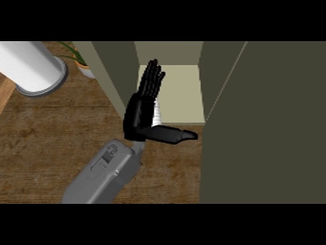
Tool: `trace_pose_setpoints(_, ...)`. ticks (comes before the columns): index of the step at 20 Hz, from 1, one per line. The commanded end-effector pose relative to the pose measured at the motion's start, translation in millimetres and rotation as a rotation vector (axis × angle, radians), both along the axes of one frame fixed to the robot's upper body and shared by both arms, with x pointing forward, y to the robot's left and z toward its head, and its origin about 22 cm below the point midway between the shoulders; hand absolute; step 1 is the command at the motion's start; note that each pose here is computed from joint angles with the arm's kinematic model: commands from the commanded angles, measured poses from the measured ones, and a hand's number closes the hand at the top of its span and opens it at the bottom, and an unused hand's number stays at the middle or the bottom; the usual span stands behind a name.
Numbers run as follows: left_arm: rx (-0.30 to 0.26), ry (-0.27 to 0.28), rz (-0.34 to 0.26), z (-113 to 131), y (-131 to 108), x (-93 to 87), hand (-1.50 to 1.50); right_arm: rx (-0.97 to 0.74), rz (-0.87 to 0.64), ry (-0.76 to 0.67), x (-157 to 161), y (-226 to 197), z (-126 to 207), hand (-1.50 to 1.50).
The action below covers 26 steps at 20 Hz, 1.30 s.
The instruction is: Pick up the bottled water, place it into the cabinet and close the cabinet
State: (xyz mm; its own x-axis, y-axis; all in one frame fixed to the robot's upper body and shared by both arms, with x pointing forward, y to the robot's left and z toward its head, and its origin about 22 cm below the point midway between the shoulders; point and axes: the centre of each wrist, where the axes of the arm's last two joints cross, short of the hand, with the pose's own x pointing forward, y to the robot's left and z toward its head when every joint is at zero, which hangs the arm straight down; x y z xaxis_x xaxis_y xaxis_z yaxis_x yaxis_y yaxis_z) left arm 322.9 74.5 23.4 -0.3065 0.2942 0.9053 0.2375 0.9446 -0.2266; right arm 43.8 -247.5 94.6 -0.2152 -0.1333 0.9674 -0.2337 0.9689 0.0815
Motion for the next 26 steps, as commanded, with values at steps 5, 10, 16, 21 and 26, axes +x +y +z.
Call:
trace_pose_setpoints(5, -0.086, -0.034, -0.091, 5, 12, -49.1, -1.5, -0.078, 0.043, -0.059, -9, 1, 34, -1.5)
trace_pose_setpoints(10, -0.073, 0.02, -0.117, 3, 29, -68.6, 1.5, -0.18, 0.201, -0.054, -5, -9, 33, 1.5)
trace_pose_setpoints(16, -0.073, 0.034, -0.063, -3, 74, -102.7, 1.5, -0.238, 0.421, -0.01, -17, -6, 42, 1.5)
trace_pose_setpoints(21, -0.059, 0.037, 0.015, -9, 117, -123.0, -1.5, -0.267, 0.511, -0.092, -17, 9, 58, 1.5)
trace_pose_setpoints(26, -0.122, 0.039, 0.089, 0, 146, -127.7, -1.5, -0.253, 0.589, -0.083, -20, 21, 64, 1.5)
